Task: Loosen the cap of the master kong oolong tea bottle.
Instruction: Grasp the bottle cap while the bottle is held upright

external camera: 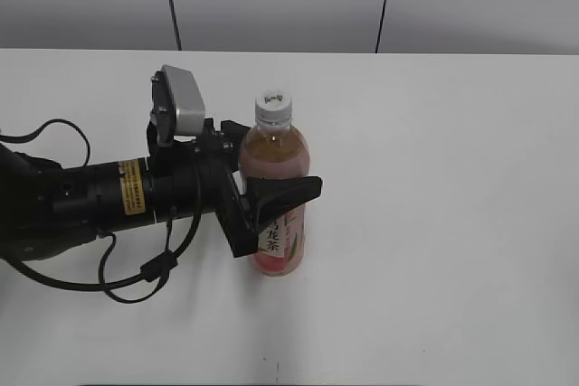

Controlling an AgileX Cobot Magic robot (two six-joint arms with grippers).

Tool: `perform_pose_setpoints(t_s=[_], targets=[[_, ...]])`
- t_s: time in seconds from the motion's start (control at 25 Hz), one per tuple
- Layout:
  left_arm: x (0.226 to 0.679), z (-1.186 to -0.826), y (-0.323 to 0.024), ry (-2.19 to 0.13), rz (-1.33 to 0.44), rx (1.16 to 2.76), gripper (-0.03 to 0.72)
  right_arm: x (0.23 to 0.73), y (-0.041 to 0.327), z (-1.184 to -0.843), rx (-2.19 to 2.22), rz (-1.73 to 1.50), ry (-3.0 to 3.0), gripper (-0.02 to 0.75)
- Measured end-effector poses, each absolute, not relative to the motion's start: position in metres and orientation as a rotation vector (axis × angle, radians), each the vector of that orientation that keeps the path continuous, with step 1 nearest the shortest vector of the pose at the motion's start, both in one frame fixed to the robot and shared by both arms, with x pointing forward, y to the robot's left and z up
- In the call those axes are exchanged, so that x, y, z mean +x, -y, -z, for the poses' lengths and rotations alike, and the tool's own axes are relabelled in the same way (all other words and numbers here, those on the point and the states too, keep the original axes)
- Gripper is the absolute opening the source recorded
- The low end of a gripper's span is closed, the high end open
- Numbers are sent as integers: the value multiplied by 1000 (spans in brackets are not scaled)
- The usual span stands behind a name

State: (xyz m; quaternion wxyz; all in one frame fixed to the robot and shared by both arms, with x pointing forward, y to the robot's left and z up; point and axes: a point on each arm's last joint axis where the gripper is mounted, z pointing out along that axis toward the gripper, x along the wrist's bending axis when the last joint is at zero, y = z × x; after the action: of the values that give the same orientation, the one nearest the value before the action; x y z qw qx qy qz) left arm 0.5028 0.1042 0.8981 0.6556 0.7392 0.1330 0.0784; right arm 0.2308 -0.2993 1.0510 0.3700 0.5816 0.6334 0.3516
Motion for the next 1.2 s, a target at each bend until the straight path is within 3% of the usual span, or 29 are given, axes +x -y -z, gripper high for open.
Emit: perform_pose_setpoints(t_s=[1.2], targets=[[503, -898, -104, -298, -176, 1676, 456, 231, 299, -1051, 1492, -902, -1625, 519]])
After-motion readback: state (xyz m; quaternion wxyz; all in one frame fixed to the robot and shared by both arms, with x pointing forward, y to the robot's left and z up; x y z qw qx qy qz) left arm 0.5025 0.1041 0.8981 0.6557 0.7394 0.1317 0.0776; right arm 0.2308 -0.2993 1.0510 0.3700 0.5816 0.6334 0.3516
